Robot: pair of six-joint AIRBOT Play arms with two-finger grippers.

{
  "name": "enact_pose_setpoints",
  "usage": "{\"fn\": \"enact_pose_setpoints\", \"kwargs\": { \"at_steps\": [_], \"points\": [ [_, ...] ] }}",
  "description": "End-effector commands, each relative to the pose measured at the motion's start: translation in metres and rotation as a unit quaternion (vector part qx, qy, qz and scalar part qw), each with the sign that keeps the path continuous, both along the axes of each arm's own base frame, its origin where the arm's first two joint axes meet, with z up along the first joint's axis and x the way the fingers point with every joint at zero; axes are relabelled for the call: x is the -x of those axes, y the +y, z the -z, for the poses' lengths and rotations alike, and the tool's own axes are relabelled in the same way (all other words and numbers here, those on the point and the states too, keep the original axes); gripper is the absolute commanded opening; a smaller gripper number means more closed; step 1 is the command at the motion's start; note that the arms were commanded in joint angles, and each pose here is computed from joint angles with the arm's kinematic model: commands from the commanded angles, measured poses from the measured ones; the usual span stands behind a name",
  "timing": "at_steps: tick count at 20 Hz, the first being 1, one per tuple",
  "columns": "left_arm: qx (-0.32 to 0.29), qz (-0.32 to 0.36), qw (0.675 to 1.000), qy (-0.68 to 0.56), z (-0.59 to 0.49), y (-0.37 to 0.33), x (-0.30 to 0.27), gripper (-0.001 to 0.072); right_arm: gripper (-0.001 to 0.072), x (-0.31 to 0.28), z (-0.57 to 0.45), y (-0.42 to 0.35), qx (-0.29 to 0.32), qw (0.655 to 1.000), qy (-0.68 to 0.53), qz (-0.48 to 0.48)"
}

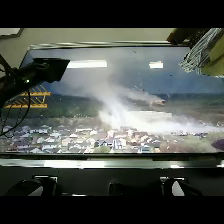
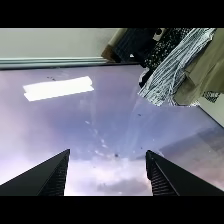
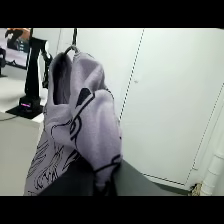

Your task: Fold the clothes and pants, and hang the long-sleeved shirts on hangers.

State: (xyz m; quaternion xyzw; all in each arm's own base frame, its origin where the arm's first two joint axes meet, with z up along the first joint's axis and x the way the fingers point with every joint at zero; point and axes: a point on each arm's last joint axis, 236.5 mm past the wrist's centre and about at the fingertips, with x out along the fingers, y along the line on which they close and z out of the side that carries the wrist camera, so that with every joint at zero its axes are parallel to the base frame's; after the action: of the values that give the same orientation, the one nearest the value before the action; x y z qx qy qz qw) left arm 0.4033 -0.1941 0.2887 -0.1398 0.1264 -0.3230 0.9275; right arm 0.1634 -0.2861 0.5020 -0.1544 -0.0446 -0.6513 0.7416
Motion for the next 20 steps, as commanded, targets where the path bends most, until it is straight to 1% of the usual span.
{"fn": "enact_pose_setpoints", "kwargs": {
  "at_steps": [1,5,7,10,13,14,17,18,20],
  "points": [
    [-0.002,0.0,1.0,0.012,0.01,-0.002,-0.006,0.0549,0.0029,0.008,-0.025,-0.009,0.028,0.999,-0.031,0.008],
    [-0.005,0.0,1.0,0.023,0.021,-0.003,-0.013,0.0549,0.0029,0.03,-0.044,-0.017,0.043,0.997,-0.049,0.038],
    [-0.005,0.0,1.0,0.026,0.023,-0.003,-0.014,0.0549,0.0031,0.037,-0.027,-0.032,0.008,0.997,-0.064,0.049],
    [-0.005,0.0,1.0,0.027,0.024,-0.003,-0.015,0.0549,0.0033,0.048,0.012,-0.048,-0.071,0.991,-0.082,0.072],
    [-0.005,0.001,1.0,0.027,0.024,-0.003,-0.014,0.0549,0.0041,0.051,0.028,-0.048,-0.106,0.987,-0.093,0.077],
    [-0.005,0.0,1.0,0.026,0.024,-0.003,-0.014,0.0549,0.0074,0.052,0.029,-0.046,-0.112,0.986,-0.099,0.073],
    [-0.005,0.0,1.0,0.025,0.022,-0.003,-0.014,0.055,0.0359,0.067,0.025,-0.033,-0.117,0.985,-0.108,0.07],
    [-0.004,-0.002,1.0,0.022,0.02,-0.001,-0.014,0.055,0.0438,0.076,0.019,-0.026,-0.11,0.986,-0.106,0.071],
    [0.009,-0.018,1.0,0.019,0.012,0.008,-0.015,0.055,0.0427,0.098,-0.008,-0.005,-0.071,0.988,-0.128,0.057]
  ]
}}
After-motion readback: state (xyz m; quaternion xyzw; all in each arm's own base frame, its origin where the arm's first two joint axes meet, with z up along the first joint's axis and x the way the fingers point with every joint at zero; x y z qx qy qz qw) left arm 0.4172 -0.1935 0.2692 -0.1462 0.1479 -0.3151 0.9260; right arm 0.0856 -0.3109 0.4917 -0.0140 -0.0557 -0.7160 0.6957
